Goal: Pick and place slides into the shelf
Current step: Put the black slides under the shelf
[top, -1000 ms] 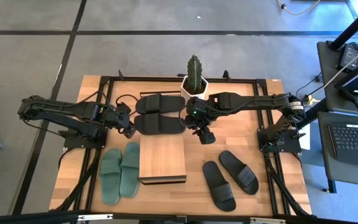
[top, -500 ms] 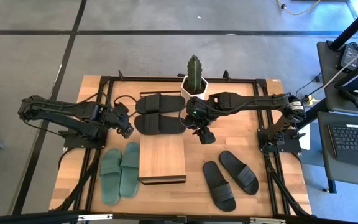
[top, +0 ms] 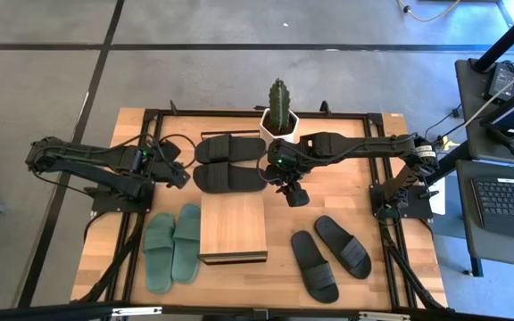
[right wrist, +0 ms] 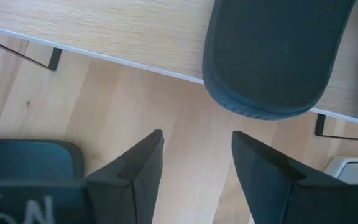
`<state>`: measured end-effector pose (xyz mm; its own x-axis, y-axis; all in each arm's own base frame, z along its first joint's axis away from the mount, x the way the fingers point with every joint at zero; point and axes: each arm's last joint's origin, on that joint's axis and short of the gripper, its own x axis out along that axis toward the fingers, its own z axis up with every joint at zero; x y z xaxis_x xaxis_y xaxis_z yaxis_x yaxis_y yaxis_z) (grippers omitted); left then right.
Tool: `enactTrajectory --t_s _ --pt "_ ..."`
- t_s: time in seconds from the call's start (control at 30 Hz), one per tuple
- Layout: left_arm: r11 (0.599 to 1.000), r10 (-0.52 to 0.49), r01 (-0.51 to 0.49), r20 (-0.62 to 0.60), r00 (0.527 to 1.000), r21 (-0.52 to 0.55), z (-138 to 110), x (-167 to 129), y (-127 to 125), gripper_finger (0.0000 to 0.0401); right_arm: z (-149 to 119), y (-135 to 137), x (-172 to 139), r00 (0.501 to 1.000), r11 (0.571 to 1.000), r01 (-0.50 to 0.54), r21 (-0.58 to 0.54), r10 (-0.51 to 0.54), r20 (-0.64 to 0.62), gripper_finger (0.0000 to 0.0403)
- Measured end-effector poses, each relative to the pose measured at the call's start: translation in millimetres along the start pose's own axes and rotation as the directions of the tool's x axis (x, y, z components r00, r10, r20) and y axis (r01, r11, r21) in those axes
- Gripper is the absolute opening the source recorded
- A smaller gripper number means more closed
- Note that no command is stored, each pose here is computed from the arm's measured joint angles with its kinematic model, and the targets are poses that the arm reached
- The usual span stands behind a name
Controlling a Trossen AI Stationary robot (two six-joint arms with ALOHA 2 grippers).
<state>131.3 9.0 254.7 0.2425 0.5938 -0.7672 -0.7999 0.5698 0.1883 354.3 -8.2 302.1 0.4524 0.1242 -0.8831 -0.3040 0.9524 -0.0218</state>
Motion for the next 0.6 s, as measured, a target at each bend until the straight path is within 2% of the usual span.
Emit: enactTrajectory --t_s 0.13,0.3,0.47,0.6 --pt "0.999 0.025 -0.026 0.032 0.999 0.046 1 0 1 0.0225 1 0 0 1.000 0.992 0.002 0.124 -0.003 0.008 0.0191" --pt "0.987 0.064 -0.072 0.056 0.996 0.146 -4 4 4 0.0225 1 8 2 1.000 0.962 -0.009 0.273 0.012 -0.007 0.0191" --pt "0.989 0.055 -0.062 0.059 0.997 0.135 -14 4 14 0.0225 1 23 4 0.998 0.930 -0.023 0.366 0.040 -0.039 0.0191" --pt "0.995 0.005 -0.013 0.076 0.997 0.100 -16 2 19 0.0225 3 37 6 0.997 0.926 -0.010 0.377 0.036 -0.062 0.0191"
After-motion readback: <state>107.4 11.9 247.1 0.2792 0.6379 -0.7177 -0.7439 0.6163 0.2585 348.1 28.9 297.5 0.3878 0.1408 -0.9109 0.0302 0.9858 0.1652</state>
